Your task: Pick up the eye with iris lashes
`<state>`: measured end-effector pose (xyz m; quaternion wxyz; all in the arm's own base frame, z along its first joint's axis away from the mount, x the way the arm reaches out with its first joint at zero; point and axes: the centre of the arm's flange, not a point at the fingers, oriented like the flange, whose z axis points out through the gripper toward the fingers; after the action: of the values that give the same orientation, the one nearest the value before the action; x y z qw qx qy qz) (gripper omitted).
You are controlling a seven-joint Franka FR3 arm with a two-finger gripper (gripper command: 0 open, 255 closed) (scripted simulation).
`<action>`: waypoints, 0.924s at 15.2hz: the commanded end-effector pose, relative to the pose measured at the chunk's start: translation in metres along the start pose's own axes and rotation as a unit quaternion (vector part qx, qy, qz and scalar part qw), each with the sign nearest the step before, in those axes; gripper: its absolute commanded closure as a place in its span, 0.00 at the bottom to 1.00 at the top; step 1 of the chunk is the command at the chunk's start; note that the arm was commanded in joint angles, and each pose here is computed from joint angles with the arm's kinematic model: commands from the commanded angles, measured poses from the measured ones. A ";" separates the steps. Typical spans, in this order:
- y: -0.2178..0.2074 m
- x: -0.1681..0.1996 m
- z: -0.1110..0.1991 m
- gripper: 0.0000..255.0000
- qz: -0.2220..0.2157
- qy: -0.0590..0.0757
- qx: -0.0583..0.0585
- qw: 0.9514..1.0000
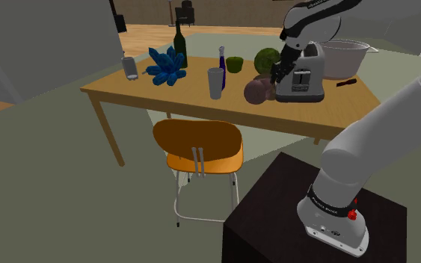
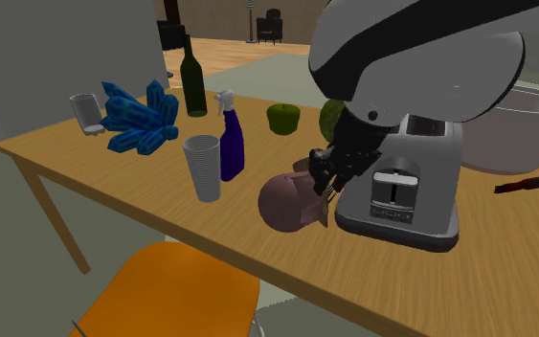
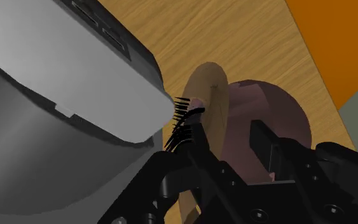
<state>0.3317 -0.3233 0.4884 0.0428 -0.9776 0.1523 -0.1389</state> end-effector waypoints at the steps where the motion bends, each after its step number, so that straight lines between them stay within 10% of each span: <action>1: -0.002 -0.016 0.048 1.00 0.006 -0.062 0.013 0.998; 14: 0.001 0.011 -0.034 1.00 0.005 -0.062 0.014 0.998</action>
<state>0.3319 -0.3293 0.5179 0.0663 -0.9828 0.1528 -0.0794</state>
